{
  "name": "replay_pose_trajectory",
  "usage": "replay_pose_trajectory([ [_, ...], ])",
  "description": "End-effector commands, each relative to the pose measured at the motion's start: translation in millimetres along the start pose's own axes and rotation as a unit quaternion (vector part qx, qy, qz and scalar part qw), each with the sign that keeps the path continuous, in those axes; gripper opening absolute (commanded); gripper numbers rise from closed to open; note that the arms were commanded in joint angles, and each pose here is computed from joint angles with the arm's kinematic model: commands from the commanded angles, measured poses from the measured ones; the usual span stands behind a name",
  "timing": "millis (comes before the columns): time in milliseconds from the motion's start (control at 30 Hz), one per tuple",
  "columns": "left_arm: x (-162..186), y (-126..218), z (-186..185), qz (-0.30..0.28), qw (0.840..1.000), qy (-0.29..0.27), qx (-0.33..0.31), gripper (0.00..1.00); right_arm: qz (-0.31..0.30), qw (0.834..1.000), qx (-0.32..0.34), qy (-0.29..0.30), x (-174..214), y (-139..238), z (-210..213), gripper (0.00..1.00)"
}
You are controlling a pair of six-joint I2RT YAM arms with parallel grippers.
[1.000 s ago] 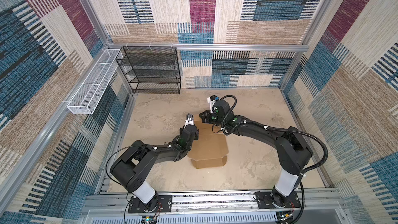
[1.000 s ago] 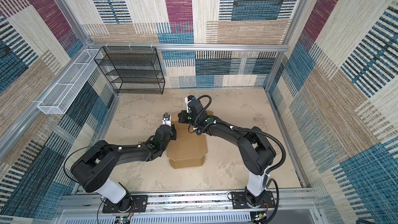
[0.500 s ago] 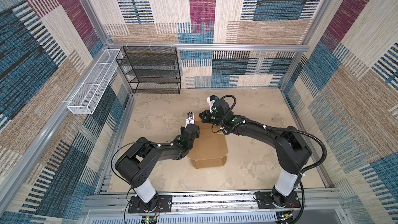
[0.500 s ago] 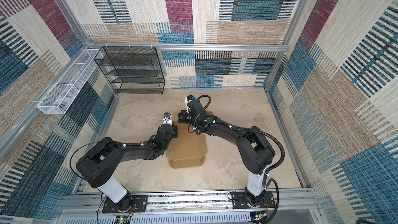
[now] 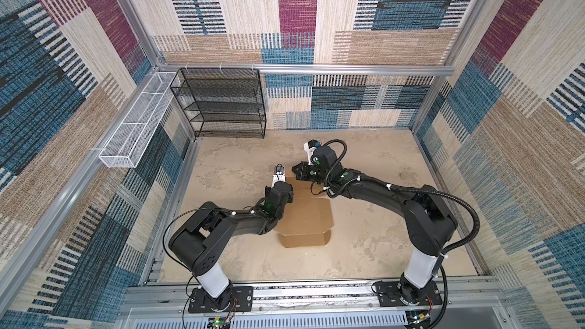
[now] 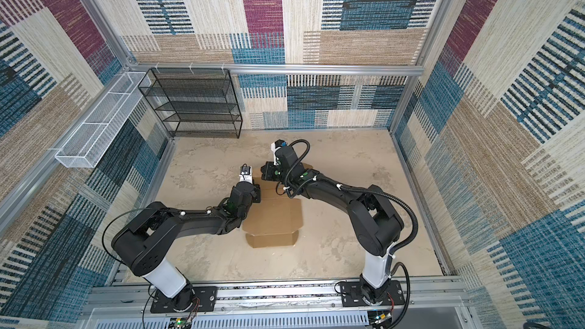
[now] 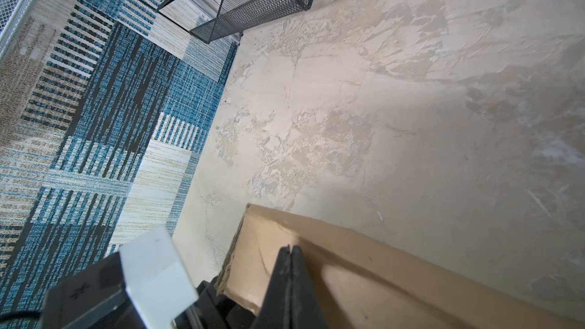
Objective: Fold the paper box
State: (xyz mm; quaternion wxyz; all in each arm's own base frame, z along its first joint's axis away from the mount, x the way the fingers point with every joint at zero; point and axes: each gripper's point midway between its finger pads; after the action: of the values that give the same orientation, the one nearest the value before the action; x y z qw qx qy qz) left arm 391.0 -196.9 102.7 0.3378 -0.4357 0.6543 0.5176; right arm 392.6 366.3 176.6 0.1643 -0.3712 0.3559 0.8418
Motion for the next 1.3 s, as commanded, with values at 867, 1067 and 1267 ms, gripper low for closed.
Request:
replay_pose_trajectory([
  [867, 0, 9, 10, -0.013, 1.0, 0.012, -0.018, 0.0, -0.008, 1.0, -0.004, 0.007, -19, 10, 15, 0.2],
  [1067, -2, 11, 12, -0.019, 1.0, 0.015, -0.019, 0.0, -0.027, 0.999, 0.003, 0.019, -36, 23, 21, 0.27],
  [1267, 0, 13, 14, -0.017, 1.0, 0.019, -0.017, 0.0, -0.045, 0.997, 0.037, 0.052, -53, 48, 20, 0.4],
])
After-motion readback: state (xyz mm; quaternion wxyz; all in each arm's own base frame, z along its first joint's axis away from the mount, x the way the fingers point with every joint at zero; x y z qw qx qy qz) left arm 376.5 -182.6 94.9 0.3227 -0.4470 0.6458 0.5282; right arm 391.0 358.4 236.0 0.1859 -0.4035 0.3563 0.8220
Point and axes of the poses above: each gripper's point midway between its finger pads, its own y axis back along the fingers, its own z axis along the line the jaws close on, x = y × z, and after that the axes turned 14 degrees about y, right-handed
